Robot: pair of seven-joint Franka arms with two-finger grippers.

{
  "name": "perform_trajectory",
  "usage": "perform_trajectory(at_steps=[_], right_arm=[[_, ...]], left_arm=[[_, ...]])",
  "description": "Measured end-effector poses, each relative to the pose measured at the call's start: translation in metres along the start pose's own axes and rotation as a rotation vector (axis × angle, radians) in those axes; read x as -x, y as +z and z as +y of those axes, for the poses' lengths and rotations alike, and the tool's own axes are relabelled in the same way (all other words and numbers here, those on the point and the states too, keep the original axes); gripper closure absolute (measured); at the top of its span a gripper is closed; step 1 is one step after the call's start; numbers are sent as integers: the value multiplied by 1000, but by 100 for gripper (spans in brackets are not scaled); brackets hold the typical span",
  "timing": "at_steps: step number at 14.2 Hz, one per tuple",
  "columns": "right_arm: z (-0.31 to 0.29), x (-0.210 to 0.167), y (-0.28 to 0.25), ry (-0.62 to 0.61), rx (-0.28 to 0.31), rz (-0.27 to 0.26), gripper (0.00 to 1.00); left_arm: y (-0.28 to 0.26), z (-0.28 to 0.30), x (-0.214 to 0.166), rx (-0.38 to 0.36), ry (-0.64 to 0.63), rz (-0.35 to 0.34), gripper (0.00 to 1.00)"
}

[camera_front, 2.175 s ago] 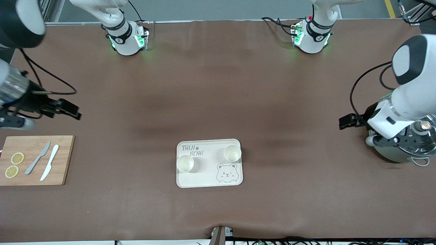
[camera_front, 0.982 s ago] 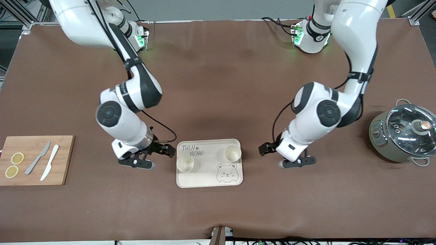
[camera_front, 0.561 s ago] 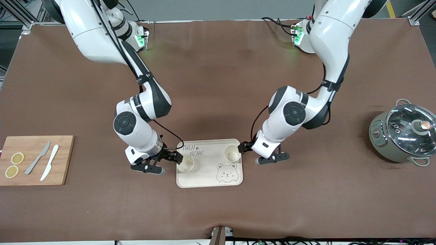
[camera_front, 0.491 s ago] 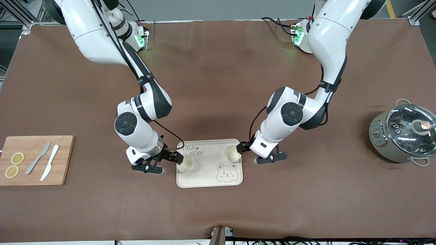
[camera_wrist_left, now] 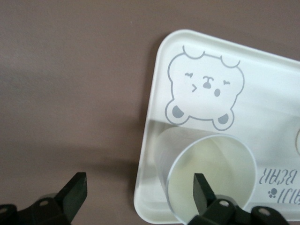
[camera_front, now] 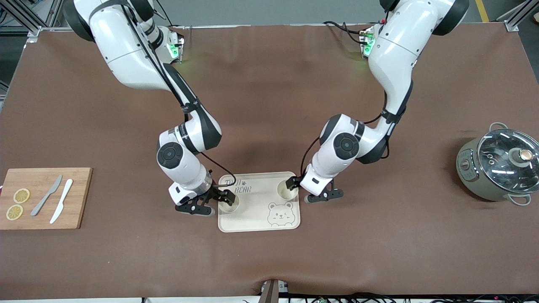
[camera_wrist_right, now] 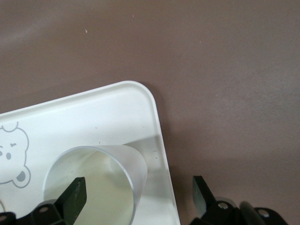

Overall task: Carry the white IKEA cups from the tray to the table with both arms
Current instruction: 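Lower both grippers around the two white cups on the tray, then close both grippers on the white cups and lift them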

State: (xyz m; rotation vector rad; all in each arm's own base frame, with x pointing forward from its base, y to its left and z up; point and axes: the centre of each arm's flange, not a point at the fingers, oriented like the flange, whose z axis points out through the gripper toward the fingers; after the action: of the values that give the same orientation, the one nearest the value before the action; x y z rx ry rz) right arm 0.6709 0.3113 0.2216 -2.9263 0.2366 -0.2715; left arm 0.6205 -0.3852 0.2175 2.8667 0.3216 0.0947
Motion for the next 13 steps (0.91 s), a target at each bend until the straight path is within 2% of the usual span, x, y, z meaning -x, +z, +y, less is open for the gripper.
perform_trajectory(at_steps=[4, 6, 7, 9, 13], right_arm=[[0, 4, 13, -3, -6, 10, 0], [-1, 3, 12, -3, -7, 13, 0], [-1, 2, 11, -3, -8, 14, 7], [-1, 2, 11, -3, -8, 15, 31], [-1, 2, 11, -3, -8, 15, 72]], left_arm=[[4, 6, 5, -26, 30, 25, 0], [3, 6, 4, -46, 54, 48, 19], [2, 7, 4, -50, 57, 53, 32], [2, 10, 6, -49, 61, 55, 54], [2, 15, 10, -46, 69, 56, 92]])
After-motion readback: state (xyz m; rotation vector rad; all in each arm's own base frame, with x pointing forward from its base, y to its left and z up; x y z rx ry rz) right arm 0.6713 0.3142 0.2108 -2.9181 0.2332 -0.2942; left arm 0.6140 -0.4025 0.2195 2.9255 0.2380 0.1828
